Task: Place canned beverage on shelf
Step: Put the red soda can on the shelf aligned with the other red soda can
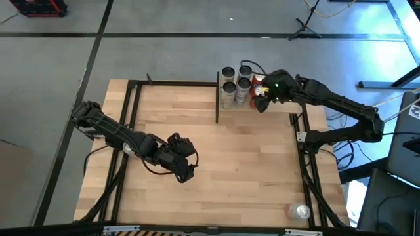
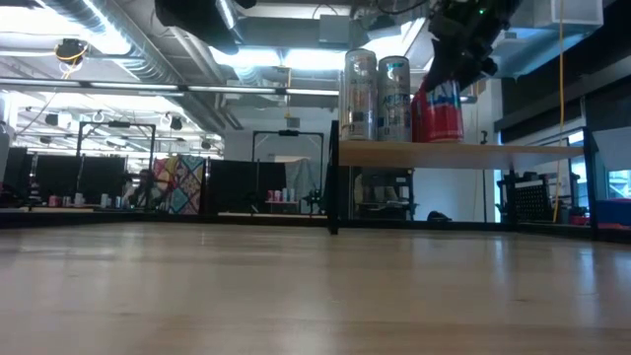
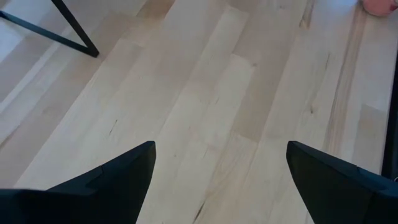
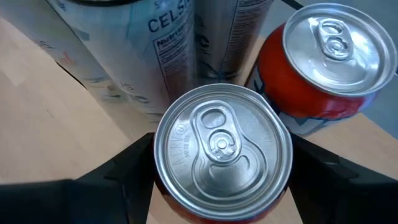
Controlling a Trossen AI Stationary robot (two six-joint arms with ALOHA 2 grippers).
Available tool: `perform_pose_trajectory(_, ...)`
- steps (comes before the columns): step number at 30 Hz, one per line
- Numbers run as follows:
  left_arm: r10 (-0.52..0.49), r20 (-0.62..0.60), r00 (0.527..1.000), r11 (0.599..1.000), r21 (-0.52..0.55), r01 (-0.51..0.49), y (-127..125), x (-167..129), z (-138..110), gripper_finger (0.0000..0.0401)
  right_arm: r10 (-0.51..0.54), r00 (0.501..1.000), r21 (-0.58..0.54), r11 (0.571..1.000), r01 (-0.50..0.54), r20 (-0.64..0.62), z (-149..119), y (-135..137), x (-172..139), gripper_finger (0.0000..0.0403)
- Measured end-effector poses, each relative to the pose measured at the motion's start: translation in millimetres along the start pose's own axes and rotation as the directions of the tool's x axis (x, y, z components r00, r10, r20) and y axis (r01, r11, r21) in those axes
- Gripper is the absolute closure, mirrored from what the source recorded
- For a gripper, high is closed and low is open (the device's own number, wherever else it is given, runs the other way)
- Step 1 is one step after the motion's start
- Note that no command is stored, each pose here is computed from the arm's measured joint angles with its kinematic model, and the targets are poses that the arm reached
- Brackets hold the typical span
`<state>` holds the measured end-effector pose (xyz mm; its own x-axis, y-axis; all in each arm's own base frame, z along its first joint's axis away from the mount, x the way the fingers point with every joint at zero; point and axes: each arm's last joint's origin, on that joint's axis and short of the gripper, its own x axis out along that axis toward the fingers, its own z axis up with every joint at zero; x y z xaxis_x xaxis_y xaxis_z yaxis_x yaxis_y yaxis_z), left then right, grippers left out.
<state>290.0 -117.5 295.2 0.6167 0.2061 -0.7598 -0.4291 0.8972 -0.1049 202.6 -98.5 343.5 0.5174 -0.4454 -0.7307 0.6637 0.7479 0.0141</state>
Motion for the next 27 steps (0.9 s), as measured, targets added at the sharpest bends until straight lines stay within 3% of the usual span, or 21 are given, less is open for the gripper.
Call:
perform_pose_trajectory(7, 0.001, 0.001, 1.000, 1.000, 0.000, -0.001, 0, 0, 0, 0.0049, 0.004, 1.000, -0.027, 1.000, -0.004, 0.008, 1, 0, 1, 0.0117)
perform_pose_trajectory(21, 0.001, 0.001, 1.000, 1.000, 0.001, -0.001, 0, 0, 0, 0.0049, -0.012, 1.000, -0.032, 0.999, 0.013, 0.027, 3, 0, -1, 0.0054)
perform_pose_trajectory(27, 0.001, 0.001, 1.000, 1.000, 0.001, -0.001, 0, 0, 0, 0.0049, 0.018, 0.999, -0.054, 0.998, -0.016, 0.041, 17, -1, -28, 0.0052)
